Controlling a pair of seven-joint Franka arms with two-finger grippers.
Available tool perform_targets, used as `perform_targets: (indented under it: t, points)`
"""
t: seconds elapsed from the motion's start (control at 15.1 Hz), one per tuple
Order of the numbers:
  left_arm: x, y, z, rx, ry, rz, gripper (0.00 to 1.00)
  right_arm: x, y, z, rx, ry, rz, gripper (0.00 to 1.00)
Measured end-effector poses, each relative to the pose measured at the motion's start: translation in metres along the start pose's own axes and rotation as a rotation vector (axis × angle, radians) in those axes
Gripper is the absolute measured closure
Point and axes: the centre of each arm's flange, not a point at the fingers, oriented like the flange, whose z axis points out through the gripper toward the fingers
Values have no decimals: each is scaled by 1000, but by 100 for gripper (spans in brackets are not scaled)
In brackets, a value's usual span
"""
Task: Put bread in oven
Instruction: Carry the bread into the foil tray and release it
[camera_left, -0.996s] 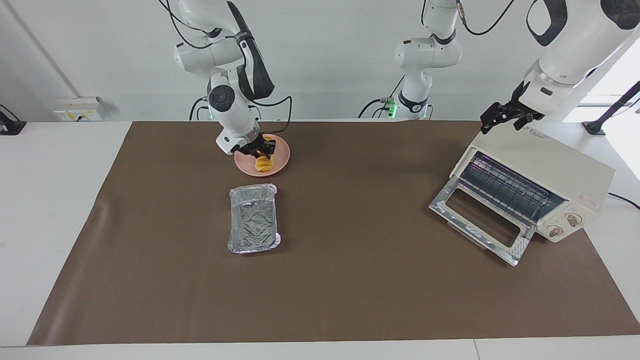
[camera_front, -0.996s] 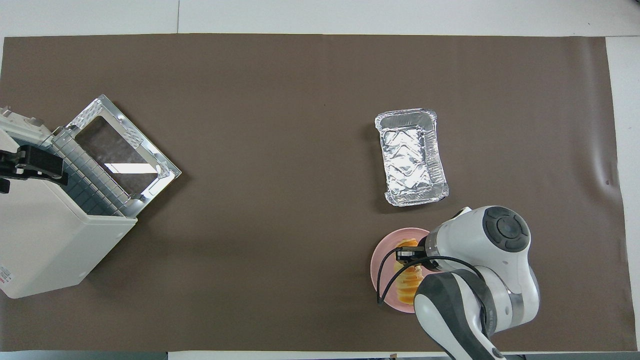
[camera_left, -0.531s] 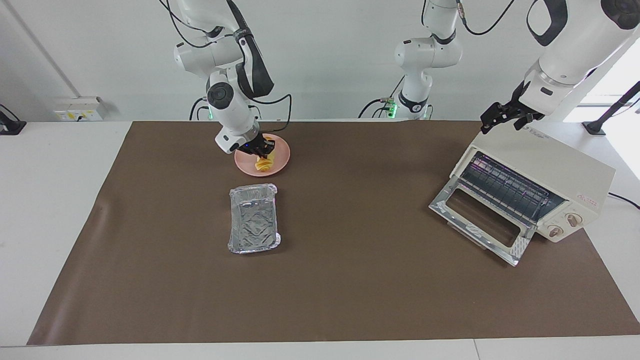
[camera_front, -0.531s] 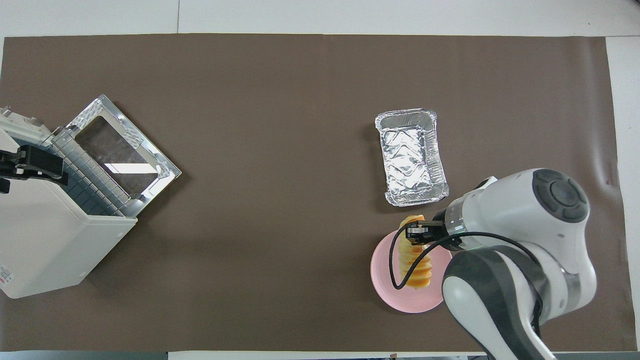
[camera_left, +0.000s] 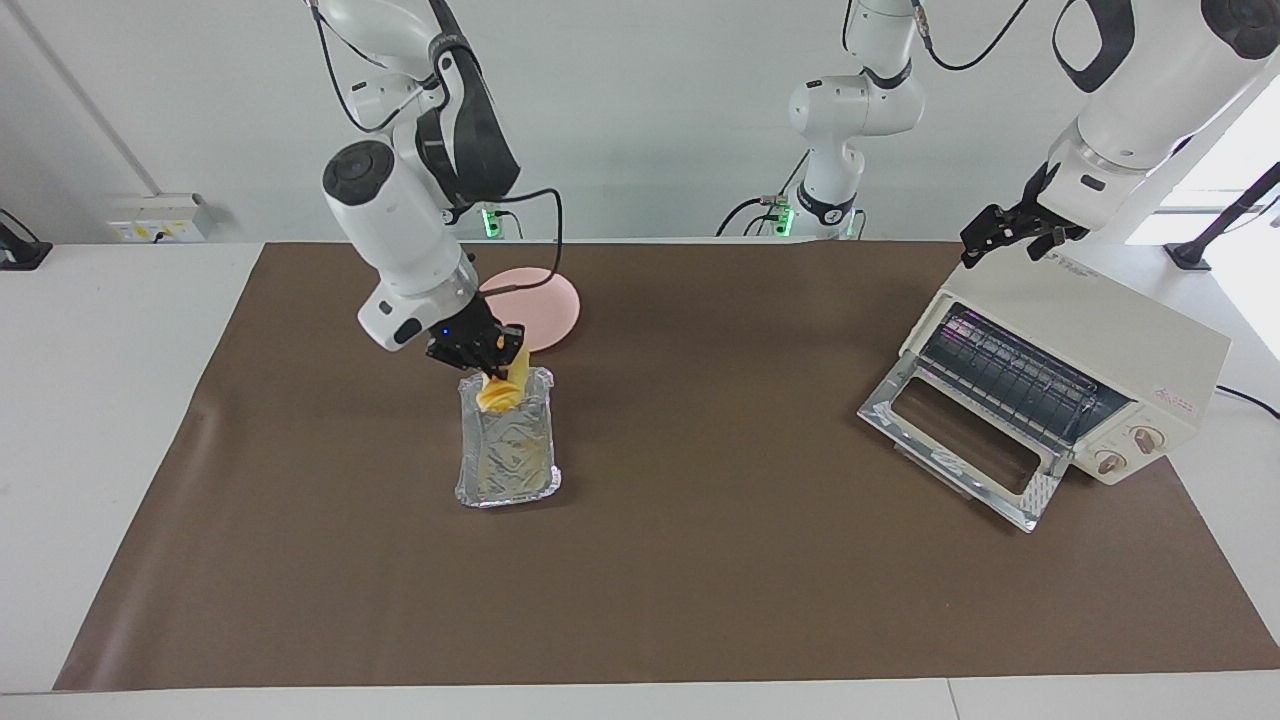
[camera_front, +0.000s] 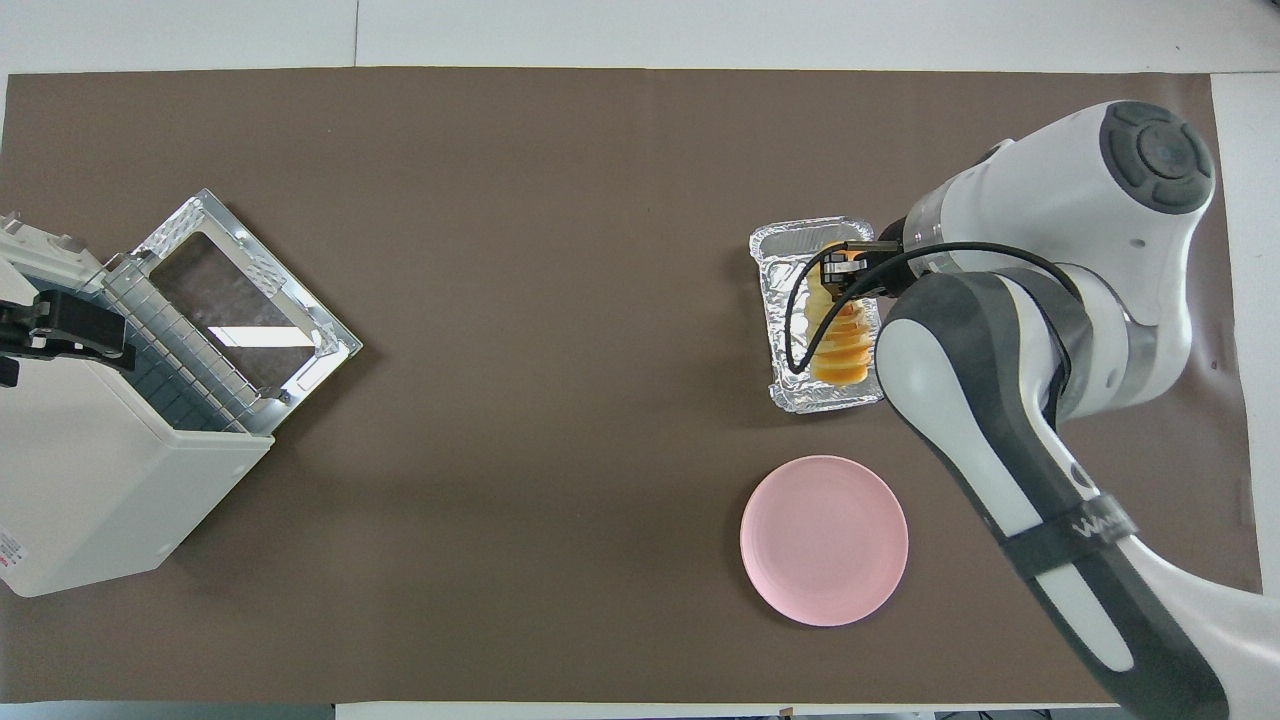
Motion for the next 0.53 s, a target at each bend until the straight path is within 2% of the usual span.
perform_targets:
  t: [0.13, 0.27, 0.4, 0.53]
  points:
    - [0, 0, 0, 0, 0, 0, 0, 14, 3, 38, -7, 14, -8, 93]
    - [0, 0, 0, 0, 0, 0, 0, 17, 2, 68, -16, -5, -14, 93]
    - [0, 0, 0, 0, 0, 0, 0, 15, 3, 86, -23, -25, -30, 93]
    - [0, 0, 0, 0, 0, 0, 0, 12, 6, 97, -25, -9, -61, 93]
